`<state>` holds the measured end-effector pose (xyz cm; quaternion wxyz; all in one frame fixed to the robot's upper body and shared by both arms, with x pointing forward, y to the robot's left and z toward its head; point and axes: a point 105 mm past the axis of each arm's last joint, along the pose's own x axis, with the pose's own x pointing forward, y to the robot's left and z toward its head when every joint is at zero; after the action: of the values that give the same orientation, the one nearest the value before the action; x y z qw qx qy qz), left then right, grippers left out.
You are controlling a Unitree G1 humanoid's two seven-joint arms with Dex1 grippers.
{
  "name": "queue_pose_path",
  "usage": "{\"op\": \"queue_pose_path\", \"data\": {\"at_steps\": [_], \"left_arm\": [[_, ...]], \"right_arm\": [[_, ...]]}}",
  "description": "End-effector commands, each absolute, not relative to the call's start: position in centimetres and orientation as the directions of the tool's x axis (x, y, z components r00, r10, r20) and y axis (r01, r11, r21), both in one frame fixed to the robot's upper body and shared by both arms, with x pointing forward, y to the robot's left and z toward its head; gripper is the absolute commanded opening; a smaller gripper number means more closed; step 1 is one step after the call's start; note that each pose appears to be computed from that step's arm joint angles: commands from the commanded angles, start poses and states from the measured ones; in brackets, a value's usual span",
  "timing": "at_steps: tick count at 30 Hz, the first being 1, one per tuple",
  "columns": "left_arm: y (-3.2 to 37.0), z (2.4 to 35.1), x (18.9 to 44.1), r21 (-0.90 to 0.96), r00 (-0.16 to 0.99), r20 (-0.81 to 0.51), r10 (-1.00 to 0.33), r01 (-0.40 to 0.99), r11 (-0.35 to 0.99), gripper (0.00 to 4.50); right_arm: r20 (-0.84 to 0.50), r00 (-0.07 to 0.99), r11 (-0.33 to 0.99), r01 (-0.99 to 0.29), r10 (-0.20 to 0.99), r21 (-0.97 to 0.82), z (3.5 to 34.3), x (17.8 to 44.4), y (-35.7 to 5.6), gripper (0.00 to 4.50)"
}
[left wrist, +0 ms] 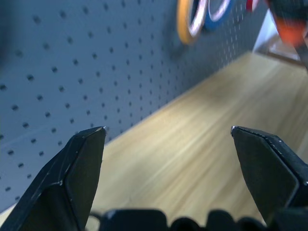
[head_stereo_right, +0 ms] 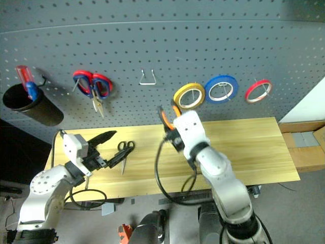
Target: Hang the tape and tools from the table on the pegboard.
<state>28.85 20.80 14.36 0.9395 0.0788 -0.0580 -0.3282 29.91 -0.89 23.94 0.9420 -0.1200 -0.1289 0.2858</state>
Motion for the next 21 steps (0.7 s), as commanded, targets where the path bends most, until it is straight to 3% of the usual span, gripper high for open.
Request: {"op": "queue_pose_path", "data": {"at_steps": [1, 13, 21], "left_arm": [[20.9, 15.8, 28.5, 0.206, 0.778, 0.101, -0.621, 0.594, 0.778, 4.47], [21.4, 17.3, 28.9, 0.176, 0.808, 0.185, -0.56, 0.533, 0.827, 4.47], [20.6, 19.4, 28.5, 0.157, 0.779, 0.268, -0.567, 0.545, 0.823, 4.47]], "right_arm": [[0.313, 0.736, 0.796, -0.51, 0.6, -0.327, 28.0, 29.8, 0.1, 2.62], [0.477, 0.57, 0.74, -0.568, 0.67, -0.36, 33.5, 31.9, 6.4, 2.62], [0.574, 0.486, 0.745, -0.531, 0.659, -0.404, 36.4, 32.8, 7.8, 2.62]]}}
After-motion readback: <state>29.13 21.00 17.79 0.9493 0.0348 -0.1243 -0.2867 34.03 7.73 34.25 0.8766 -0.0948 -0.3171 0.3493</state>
